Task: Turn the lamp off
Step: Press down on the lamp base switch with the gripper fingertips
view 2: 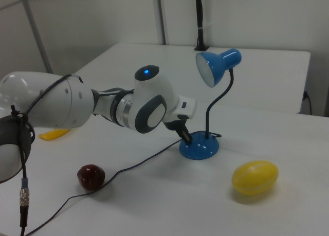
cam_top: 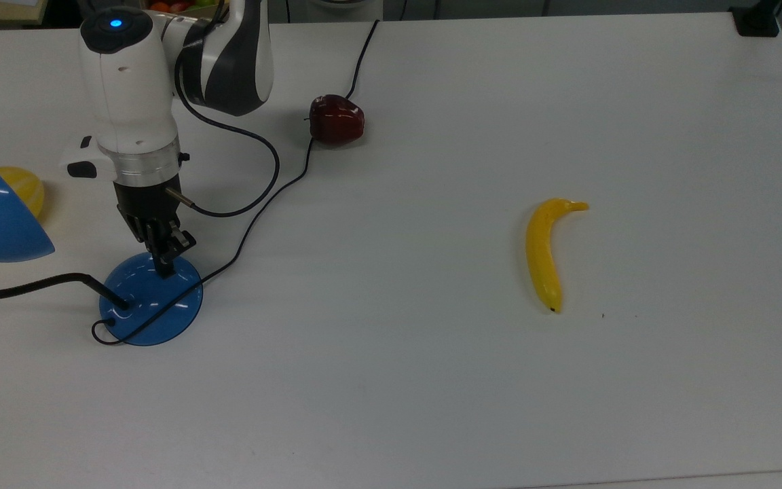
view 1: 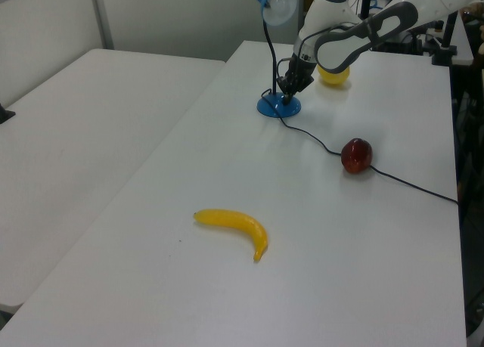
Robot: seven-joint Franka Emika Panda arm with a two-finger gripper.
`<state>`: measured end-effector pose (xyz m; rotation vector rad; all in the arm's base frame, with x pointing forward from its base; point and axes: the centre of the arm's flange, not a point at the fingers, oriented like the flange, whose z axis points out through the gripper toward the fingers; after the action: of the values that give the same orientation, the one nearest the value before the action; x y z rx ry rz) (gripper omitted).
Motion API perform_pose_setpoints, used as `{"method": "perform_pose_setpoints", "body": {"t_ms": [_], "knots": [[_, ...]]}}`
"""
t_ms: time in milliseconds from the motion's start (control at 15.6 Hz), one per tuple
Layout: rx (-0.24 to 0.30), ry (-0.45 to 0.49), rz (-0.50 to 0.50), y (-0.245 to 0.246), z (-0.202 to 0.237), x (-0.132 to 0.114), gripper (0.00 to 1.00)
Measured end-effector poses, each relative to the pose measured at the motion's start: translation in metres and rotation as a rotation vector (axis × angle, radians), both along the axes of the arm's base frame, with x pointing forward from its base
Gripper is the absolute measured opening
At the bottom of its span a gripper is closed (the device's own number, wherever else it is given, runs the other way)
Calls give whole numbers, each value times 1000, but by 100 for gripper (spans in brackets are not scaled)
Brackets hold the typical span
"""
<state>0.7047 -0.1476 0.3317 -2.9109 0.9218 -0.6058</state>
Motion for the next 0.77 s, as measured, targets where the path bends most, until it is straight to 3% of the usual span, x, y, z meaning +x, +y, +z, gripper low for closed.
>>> {"method": "perform_pose_setpoints", "body": {"t_ms": [769], "knots": [[-51, 12, 45, 6, -2, 0, 1]]}}
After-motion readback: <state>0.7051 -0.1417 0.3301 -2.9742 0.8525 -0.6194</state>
